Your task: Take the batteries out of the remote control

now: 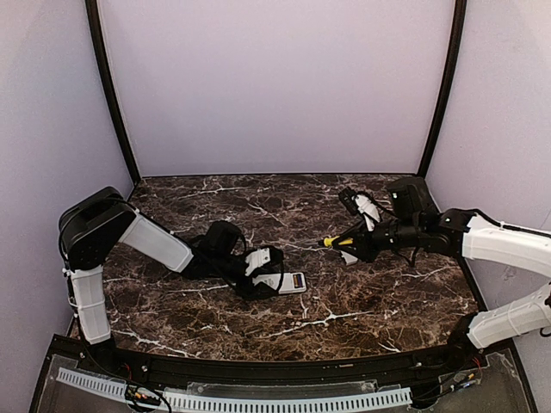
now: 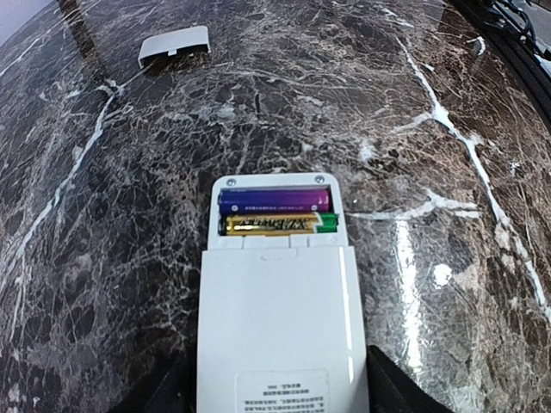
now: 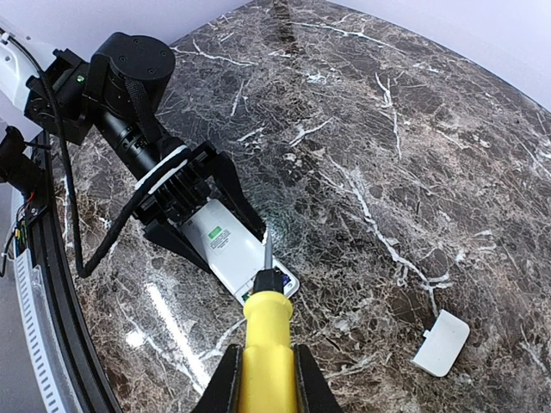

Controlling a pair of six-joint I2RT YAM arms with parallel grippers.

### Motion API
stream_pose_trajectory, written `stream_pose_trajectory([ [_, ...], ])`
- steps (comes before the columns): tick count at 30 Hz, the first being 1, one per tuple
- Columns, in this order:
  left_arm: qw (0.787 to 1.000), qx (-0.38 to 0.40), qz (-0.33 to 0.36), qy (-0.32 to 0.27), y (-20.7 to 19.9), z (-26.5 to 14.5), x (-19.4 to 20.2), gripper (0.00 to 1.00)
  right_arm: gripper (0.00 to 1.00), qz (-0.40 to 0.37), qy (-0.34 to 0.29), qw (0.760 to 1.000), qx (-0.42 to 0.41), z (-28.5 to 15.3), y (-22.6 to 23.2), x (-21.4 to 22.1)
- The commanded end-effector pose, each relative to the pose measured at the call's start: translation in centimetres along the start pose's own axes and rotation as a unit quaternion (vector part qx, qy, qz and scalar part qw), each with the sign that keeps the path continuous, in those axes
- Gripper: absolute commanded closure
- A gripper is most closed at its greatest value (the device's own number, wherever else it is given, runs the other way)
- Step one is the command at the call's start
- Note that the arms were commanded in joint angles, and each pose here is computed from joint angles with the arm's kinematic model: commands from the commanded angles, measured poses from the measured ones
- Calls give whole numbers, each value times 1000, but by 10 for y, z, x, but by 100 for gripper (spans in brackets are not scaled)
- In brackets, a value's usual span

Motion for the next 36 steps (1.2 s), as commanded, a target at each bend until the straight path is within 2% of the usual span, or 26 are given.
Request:
stream_pose_trajectory([
  [1, 999, 11, -9, 50, -10, 6, 25, 37, 100, -4, -20, 1000, -5, -5, 1, -5],
  [14, 999, -6, 4, 53, -2, -3, 11, 74, 100, -2, -24, 1000, -6, -7, 2, -5],
  [19, 997, -40, 35, 48, 7, -23, -11, 84, 100, -4, -32, 999, -12, -11, 5, -11],
  [24, 992, -88, 65, 58, 16, -49, -34, 99, 100, -10, -38, 999, -30, -13, 12, -19],
  [36, 966, -214, 117, 84, 19, -118, -62, 100, 100, -30, -50, 998, -31, -18, 18, -44],
])
Point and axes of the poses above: each gripper's point midway between its finger pads, its own z axis out along the fingers, its own y axis along the line the jaws close on, x = y × z, the point moved 6 cm from there along -z, back along the fingers, and after that the axes turned 9 degrees about z, right-handed, at the moved point
